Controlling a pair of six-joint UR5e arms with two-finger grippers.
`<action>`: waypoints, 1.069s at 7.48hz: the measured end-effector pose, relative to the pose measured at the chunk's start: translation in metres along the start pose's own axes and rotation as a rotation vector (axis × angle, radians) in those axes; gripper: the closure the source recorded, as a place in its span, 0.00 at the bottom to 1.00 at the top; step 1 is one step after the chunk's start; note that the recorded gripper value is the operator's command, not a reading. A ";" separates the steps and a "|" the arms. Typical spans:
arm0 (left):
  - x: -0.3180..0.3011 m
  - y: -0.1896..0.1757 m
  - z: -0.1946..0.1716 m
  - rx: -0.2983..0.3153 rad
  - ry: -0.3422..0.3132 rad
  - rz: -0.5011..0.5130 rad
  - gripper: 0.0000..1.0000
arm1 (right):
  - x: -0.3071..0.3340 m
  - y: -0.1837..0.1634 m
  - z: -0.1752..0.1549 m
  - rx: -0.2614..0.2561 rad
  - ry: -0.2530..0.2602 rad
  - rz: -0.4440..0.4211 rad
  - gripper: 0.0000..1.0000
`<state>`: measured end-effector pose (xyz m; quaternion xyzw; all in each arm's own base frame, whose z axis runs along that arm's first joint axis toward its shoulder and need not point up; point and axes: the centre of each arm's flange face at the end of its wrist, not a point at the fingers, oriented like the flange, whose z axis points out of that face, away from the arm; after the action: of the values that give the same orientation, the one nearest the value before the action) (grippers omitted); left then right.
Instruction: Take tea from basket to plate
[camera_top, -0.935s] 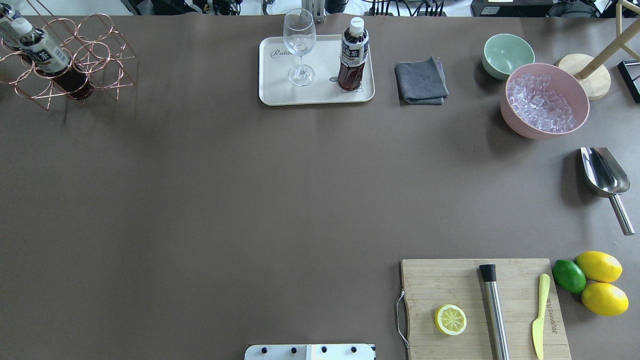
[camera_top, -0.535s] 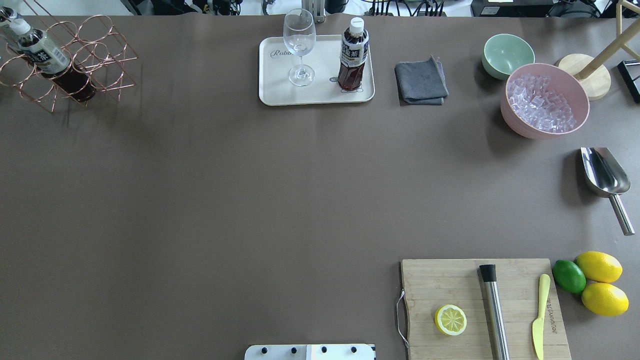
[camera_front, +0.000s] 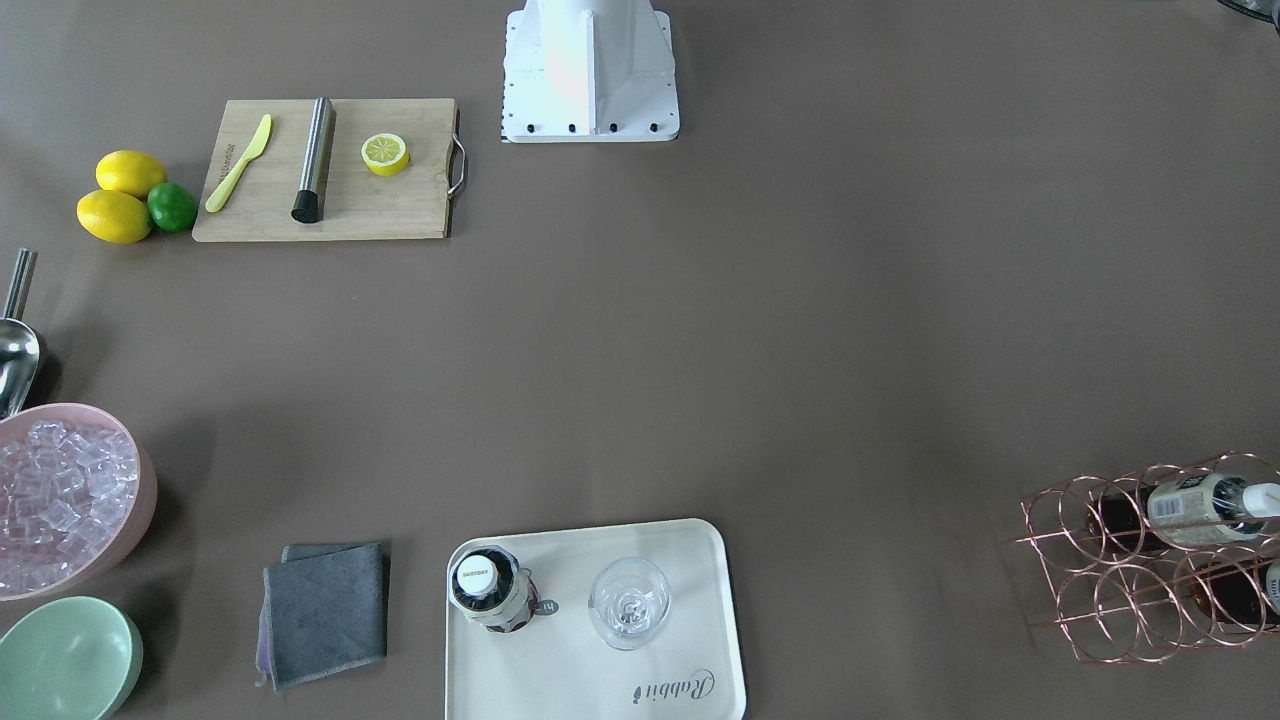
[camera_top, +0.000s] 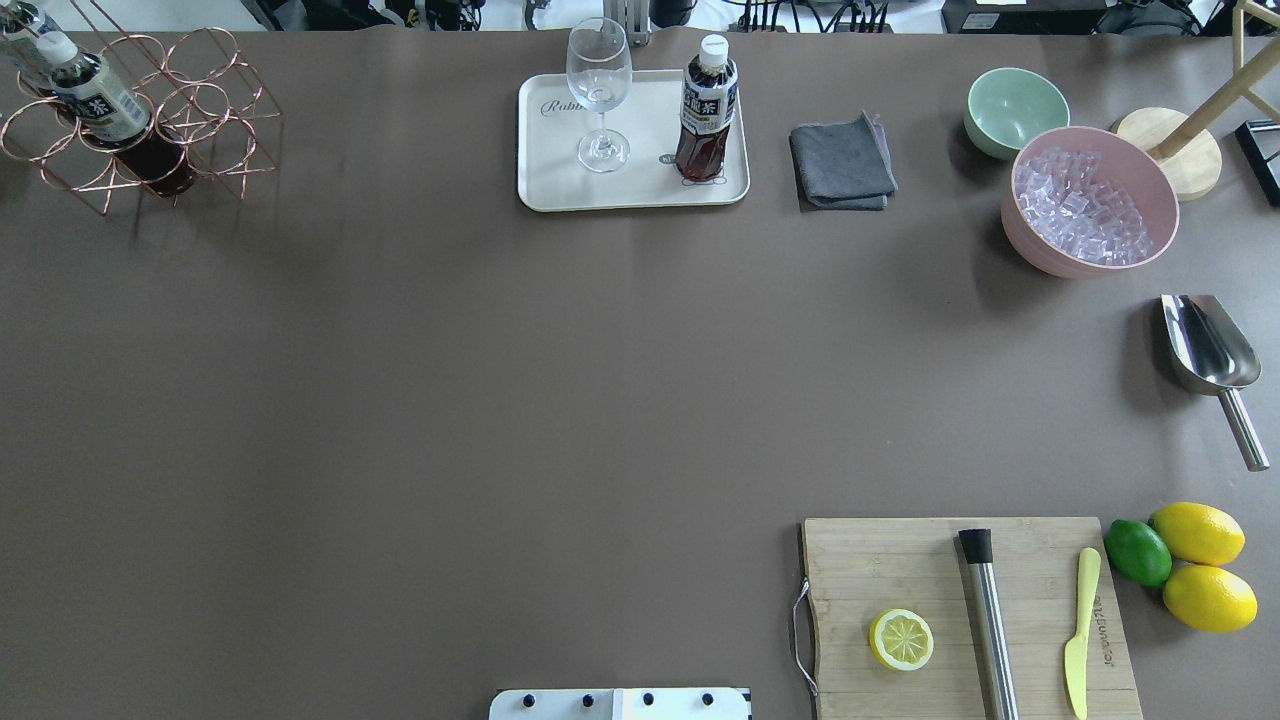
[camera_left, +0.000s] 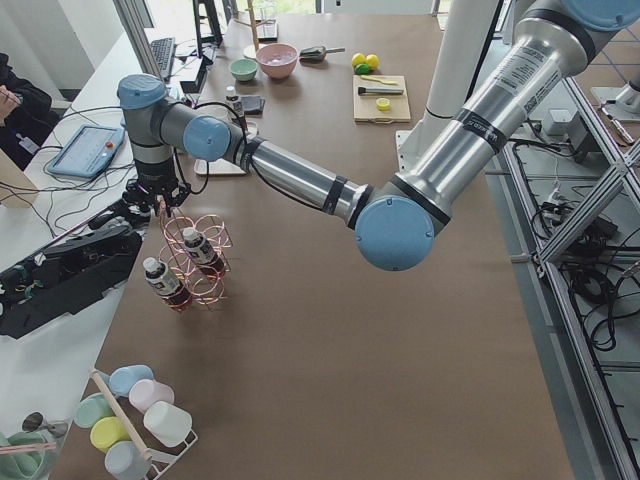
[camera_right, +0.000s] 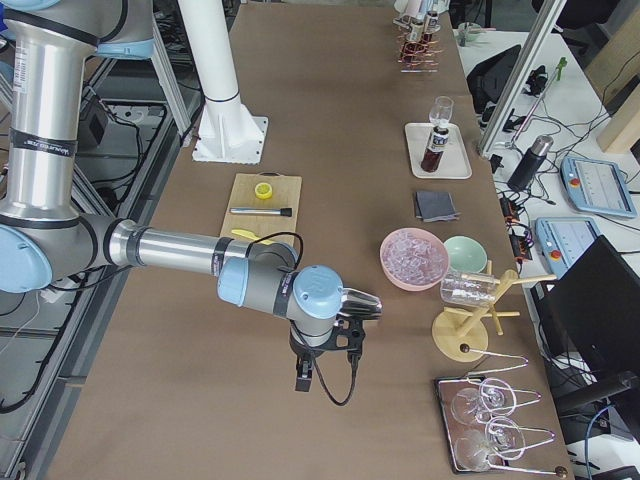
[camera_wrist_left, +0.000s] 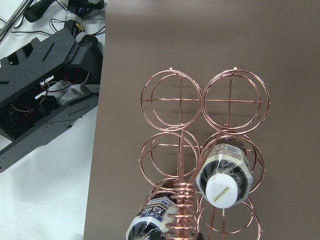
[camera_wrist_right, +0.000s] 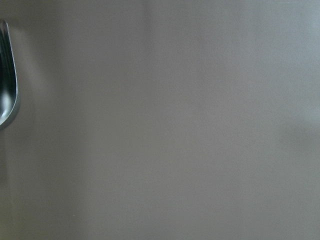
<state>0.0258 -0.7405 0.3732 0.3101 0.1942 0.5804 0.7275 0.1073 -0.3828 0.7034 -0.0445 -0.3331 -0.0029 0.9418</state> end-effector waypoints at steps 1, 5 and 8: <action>0.000 -0.006 0.003 -0.003 -0.013 0.016 1.00 | 0.005 0.005 -0.002 0.018 -0.013 0.015 0.00; 0.001 -0.025 0.009 -0.005 -0.025 0.025 1.00 | 0.017 0.011 -0.015 0.064 -0.040 0.048 0.00; 0.004 -0.038 0.020 0.003 -0.022 0.000 0.89 | -0.007 -0.005 -0.010 0.040 -0.015 0.014 0.00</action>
<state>0.0667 -0.7460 0.3625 0.3178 0.1870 0.5765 0.7292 0.1084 -0.3884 0.6915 -0.0280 -0.3397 0.0108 0.9401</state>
